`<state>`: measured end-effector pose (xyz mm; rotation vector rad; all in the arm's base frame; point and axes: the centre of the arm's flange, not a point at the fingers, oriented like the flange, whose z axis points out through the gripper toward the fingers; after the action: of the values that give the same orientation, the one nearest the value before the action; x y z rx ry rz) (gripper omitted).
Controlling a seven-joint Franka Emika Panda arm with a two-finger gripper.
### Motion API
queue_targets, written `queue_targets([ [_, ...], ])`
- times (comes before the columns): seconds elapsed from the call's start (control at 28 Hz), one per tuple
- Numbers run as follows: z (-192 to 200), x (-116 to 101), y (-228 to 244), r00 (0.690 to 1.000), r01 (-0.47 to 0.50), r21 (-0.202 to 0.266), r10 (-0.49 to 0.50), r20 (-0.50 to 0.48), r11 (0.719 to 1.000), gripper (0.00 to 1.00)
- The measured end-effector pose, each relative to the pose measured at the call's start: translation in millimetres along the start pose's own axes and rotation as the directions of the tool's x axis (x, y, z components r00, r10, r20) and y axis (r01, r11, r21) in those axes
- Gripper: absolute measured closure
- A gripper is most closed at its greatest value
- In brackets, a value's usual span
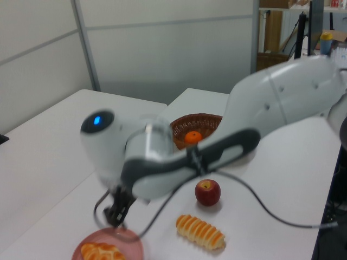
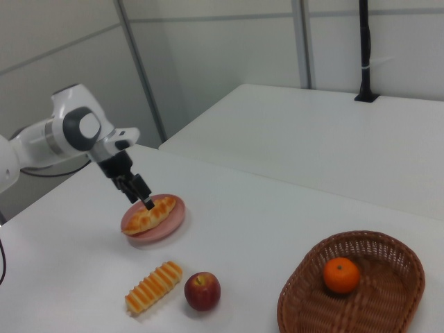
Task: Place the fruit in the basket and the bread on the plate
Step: 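Move the gripper to the red apple and close on it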
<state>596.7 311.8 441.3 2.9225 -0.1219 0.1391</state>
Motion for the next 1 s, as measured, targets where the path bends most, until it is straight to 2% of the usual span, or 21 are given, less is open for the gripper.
queue_targets([
  [0.04,-5.9,5.3,20.7,1.000,-0.008,-0.013,0.008,0.017,1.000,0.00],
  [0.11,-11.8,13.1,47.0,0.999,-0.001,-0.006,0.001,0.037,1.000,0.00],
  [0.18,-16.1,22.0,75.4,0.998,0.026,0.037,-0.028,0.064,0.999,0.00],
  [0.21,-17.8,28.4,95.2,0.995,0.051,0.083,-0.057,0.080,0.995,0.00],
  [0.29,-18.1,36.3,119.3,0.991,0.088,0.140,-0.101,0.091,0.986,0.00],
  [0.43,-2.8,47.9,163.5,0.971,0.191,0.211,-0.216,0.101,0.959,0.00],
  [0.57,33.8,42.3,171.7,0.951,0.251,0.226,-0.283,0.121,0.941,0.00],
  [0.68,61.2,33.8,166.6,0.948,0.258,0.226,-0.291,0.125,0.939,0.00],
  [0.82,95.7,15.5,166.0,0.947,0.255,0.226,-0.290,0.139,0.940,0.00],
  [1.0,108.1,-1.5,187.4,0.956,0.197,0.215,-0.236,0.174,0.956,0.00],
])
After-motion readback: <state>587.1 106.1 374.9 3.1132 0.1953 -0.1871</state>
